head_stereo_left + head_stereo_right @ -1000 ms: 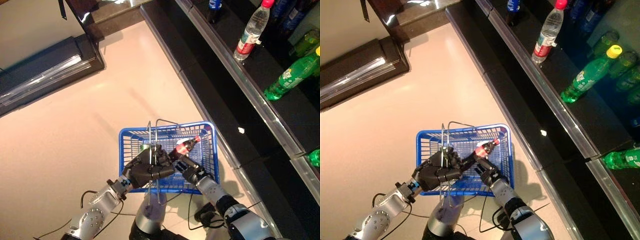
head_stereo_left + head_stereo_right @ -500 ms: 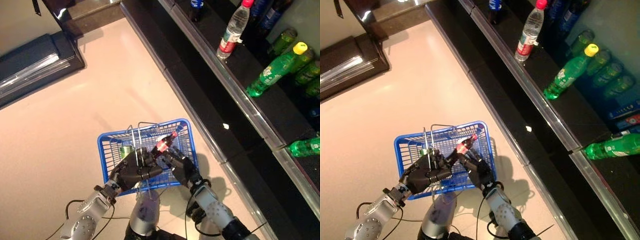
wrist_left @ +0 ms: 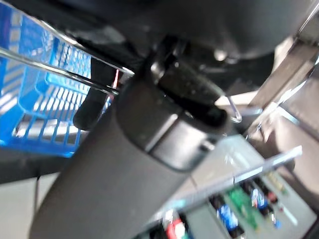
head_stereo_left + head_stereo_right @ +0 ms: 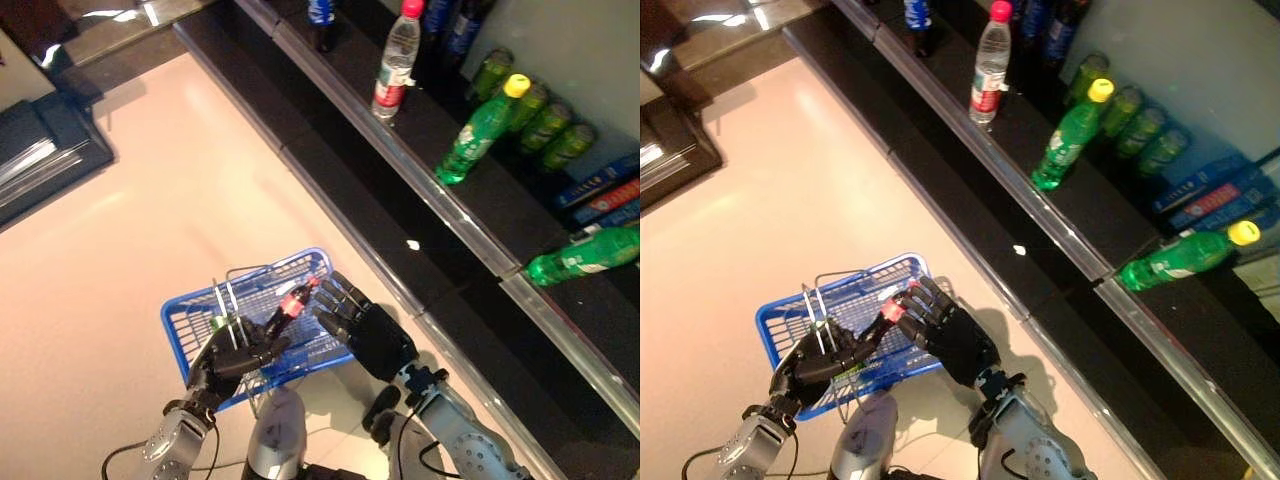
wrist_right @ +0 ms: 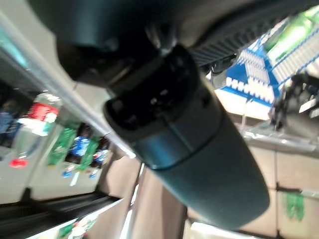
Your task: Pick up the drink and place into the basket.
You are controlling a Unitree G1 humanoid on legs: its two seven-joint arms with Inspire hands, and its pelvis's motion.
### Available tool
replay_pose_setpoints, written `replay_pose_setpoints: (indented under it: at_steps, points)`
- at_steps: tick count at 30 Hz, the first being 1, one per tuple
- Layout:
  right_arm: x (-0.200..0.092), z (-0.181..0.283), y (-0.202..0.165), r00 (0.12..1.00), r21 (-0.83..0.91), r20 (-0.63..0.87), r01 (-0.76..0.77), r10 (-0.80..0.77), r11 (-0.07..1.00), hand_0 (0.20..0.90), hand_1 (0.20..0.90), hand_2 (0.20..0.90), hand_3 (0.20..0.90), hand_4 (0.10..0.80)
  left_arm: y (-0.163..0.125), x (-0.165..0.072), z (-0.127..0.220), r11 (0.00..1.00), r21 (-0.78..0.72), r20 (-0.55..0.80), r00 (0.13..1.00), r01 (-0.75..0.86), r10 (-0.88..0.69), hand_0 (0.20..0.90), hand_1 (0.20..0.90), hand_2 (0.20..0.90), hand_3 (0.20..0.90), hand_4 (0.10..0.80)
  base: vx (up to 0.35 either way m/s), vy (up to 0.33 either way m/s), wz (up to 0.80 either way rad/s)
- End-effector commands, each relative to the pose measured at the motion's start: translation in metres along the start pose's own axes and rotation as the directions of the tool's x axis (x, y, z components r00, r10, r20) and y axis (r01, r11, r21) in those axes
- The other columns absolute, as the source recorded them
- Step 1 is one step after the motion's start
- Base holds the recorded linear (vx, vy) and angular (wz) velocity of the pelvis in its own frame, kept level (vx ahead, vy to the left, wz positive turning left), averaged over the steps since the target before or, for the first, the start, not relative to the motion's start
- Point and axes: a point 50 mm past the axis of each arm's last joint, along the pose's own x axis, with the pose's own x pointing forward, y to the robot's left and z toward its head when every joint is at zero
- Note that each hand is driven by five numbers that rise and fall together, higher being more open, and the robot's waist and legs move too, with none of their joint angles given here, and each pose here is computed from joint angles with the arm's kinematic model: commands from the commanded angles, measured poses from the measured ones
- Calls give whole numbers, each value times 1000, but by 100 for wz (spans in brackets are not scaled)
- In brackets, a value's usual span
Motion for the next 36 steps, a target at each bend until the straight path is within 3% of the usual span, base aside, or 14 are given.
replay_pose_setpoints:
  at_steps: [1, 8, 11, 14, 16, 19, 23, 29, 36]
  points:
    - [-1, 19, 17, 977, 2, 162, -139, 137, 990, 900, 900, 900, 900, 800, -21, -8, 26, 995, 44, 240, 965, 93, -101, 300, 300, 300, 200, 100, -11, -12, -14]
    - [-24, 8, -31, 978, 20, 151, 142, -143, 990, 900, 900, 900, 900, 800, 26, -14, -14, 971, -49, 127, 963, -235, 239, 300, 300, 300, 200, 100, 4, -3, -20]
    - [-41, -4, -61, 933, -126, 76, 360, -352, 925, 900, 900, 900, 900, 800, 48, -24, -39, 899, -119, 49, 902, -421, 428, 300, 300, 300, 200, 100, 18, -7, -12]
    - [-56, -17, -86, 872, -283, -10, 467, -489, 838, 900, 900, 900, 900, 800, 62, -34, -59, 821, -169, -25, 835, -545, 549, 300, 300, 300, 200, 100, 47, -12, -22]
    - [-61, -23, -93, 847, -311, -48, 491, -530, 814, 900, 900, 900, 900, 800, 63, -34, -63, 808, -165, -39, 822, -565, 567, 300, 300, 300, 200, 100, 38, 1, -3]
    - [-78, -36, -110, 740, -380, -103, 589, -665, 713, 900, 900, 900, 900, 800, 64, -33, -72, 797, -143, -100, 810, -587, 578, 300, 300, 300, 200, 100, 79, 12, 18]
    - [-93, -46, -124, 635, -320, -120, 703, -763, 635, 900, 900, 900, 900, 800, 58, -22, -78, 832, -51, -167, 827, -552, 538, 300, 300, 300, 200, 100, 156, 98, 110]
    - [-99, -63, -131, 569, -252, -163, 766, -806, 592, 900, 900, 900, 900, 800, 64, -28, -84, 826, 1, -208, 808, -564, 552, 300, 300, 300, 200, 100, 218, 270, 36]
    - [-123, -79, -146, 418, -275, -193, 845, -888, 458, 900, 900, 900, 900, 800, 63, -21, -87, 877, 98, -258, 839, -470, 479, 300, 300, 300, 200, 100, 213, 267, 52]
